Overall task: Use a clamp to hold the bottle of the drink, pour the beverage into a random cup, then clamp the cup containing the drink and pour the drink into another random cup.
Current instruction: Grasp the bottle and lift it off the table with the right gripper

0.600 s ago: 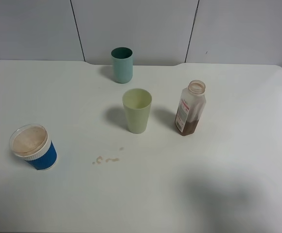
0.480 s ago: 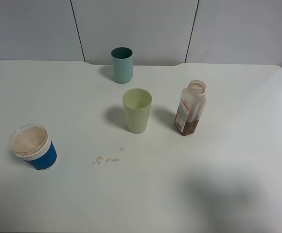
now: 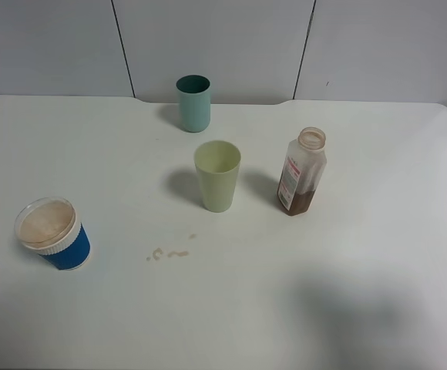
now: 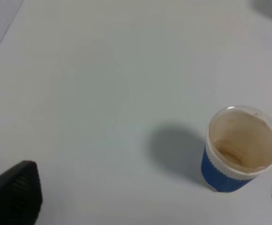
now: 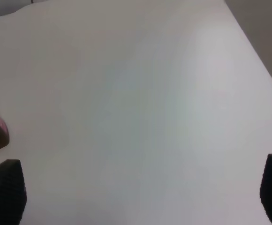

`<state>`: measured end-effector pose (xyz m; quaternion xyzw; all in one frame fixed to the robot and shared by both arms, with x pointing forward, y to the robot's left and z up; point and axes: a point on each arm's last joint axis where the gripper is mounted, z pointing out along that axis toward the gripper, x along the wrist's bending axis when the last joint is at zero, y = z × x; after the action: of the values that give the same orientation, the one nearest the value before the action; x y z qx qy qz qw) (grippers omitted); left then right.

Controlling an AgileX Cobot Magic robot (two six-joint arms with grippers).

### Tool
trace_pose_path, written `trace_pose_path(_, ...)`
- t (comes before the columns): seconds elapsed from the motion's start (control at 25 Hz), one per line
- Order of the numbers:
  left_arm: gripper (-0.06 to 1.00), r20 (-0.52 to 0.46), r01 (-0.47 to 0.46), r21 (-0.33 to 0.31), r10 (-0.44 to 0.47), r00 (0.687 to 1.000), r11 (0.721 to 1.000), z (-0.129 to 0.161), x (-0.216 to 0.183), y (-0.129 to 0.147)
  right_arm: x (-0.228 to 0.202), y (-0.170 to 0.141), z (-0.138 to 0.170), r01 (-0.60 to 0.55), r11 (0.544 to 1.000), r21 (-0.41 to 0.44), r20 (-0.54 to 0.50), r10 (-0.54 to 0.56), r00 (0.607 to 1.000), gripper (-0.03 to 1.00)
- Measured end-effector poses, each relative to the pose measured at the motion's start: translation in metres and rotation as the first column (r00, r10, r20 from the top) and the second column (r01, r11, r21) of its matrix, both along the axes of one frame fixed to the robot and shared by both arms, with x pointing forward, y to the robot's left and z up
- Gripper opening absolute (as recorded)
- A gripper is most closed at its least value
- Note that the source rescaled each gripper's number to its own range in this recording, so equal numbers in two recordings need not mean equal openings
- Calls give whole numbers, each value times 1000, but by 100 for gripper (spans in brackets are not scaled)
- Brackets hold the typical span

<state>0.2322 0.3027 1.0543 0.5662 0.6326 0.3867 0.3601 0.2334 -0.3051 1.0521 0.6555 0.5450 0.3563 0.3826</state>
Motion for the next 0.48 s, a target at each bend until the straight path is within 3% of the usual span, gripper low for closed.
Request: trace_pose_path(0.48,100,0,0,0,0,1000,1000,0,0,0,0,0,0,7,1000,0,0,-7,1000,100)
